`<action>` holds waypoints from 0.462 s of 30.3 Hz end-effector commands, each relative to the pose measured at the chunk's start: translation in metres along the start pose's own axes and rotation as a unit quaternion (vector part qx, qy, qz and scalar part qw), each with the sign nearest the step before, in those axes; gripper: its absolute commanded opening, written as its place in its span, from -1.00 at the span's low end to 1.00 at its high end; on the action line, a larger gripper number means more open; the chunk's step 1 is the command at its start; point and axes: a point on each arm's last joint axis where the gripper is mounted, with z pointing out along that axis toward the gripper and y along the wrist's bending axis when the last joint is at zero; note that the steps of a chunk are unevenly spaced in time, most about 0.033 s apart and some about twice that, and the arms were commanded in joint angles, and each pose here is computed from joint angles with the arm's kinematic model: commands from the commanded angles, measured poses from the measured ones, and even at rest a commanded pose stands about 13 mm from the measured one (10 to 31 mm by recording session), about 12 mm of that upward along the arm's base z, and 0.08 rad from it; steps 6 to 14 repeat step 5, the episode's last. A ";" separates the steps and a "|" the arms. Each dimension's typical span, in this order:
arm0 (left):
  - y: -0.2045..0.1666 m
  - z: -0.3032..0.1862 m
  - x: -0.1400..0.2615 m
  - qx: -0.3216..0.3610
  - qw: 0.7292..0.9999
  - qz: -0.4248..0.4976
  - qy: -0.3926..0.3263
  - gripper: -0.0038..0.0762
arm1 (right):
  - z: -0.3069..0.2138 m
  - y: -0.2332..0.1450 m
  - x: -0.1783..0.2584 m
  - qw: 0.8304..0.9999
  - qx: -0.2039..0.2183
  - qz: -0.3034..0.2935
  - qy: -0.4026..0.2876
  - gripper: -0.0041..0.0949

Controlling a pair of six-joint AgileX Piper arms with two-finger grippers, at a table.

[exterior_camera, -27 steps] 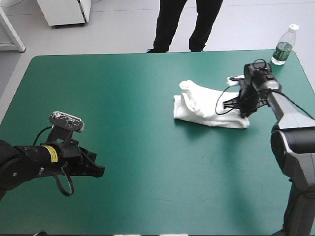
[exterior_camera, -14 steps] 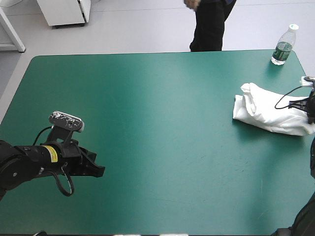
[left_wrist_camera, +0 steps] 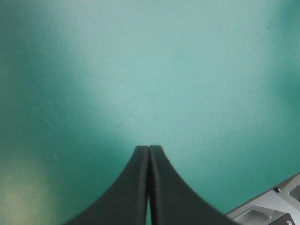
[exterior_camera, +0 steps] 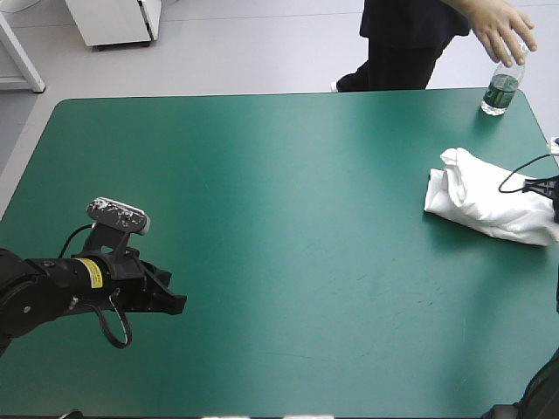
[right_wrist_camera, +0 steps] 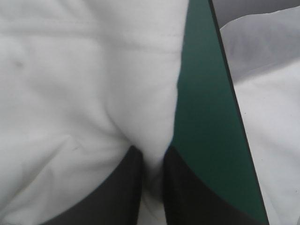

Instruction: Fold the cloth

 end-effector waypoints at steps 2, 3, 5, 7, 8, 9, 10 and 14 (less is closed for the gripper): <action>-0.001 -0.008 0.000 0.006 1.000 -0.004 -0.004 -0.96 | -0.043 -0.012 0.008 0.999 0.003 0.020 -0.042 -0.13; -0.001 -0.008 0.000 0.006 1.000 -0.004 -0.004 -0.96 | -0.046 -0.015 0.009 0.999 -0.001 0.027 -0.045 -0.04; -0.001 -0.008 0.000 0.006 1.000 -0.004 -0.004 -0.96 | -0.057 -0.026 0.015 0.997 -0.014 0.051 -0.060 0.01; -0.001 -0.008 0.000 0.006 1.000 -0.004 -0.004 -0.96 | -0.057 -0.026 0.015 0.997 -0.014 0.051 -0.060 0.01; -0.001 -0.008 0.000 0.006 1.000 -0.004 -0.004 -0.96 | -0.057 -0.026 0.015 0.997 -0.014 0.051 -0.060 0.01; -0.001 -0.008 0.000 0.006 1.000 -0.004 -0.004 -0.96 | -0.057 -0.026 0.015 0.997 -0.014 0.051 -0.060 0.01; -0.001 -0.008 0.000 0.006 1.000 -0.004 -0.004 -0.96 | -0.057 -0.026 0.015 0.997 -0.014 0.051 -0.060 0.01; -0.001 -0.008 0.000 0.006 1.000 -0.004 -0.004 -0.96 | -0.057 -0.026 0.015 0.997 -0.014 0.051 -0.060 0.01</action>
